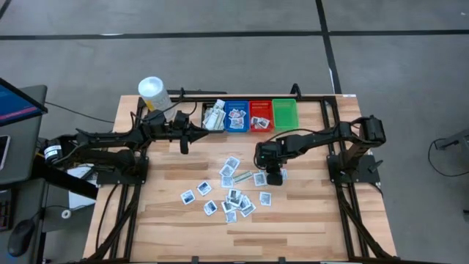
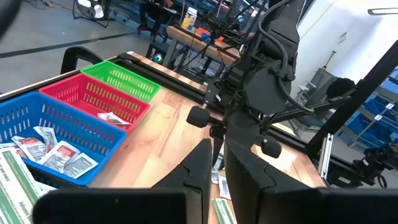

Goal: Pick & Place First Aid Supplies
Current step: Put the orange ointment pack in the blue bin

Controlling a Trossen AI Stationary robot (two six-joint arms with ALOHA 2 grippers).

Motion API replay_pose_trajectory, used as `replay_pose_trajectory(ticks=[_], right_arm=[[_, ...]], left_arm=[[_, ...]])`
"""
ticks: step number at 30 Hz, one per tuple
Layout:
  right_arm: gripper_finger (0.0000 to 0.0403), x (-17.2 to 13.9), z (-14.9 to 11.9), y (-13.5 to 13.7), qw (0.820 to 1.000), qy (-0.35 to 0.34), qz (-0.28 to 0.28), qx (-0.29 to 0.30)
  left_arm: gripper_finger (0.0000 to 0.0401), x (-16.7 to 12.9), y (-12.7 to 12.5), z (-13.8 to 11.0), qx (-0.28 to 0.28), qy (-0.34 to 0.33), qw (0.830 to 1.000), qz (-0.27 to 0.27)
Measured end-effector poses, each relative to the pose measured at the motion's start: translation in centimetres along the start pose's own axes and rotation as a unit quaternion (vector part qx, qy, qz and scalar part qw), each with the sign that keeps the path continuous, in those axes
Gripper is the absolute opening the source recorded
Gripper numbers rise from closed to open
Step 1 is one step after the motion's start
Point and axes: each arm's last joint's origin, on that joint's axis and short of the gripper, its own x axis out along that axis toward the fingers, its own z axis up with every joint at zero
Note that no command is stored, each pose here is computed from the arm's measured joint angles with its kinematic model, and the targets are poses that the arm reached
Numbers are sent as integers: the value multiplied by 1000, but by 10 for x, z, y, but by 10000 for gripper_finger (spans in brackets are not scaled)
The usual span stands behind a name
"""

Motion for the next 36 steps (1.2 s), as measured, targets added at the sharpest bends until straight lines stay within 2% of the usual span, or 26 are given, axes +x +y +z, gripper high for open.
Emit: replay_pose_trajectory(ticks=[20,24,32,36], right_arm=[[73,0,0,0,1000,0,-3,2],[102,0,0,-1,1000,-1,-16,-1],[191,0,4,-1,1000,-19,-18,-14],[223,0,4,-1,999,-19,-18,-19]], left_arm=[[43,0,0,0,-1,1,1000,0],[43,0,0,0,-1,1,1000,0],[43,0,0,0,-1,1,1000,0],[43,0,0,0,-1,2,1000,0]])
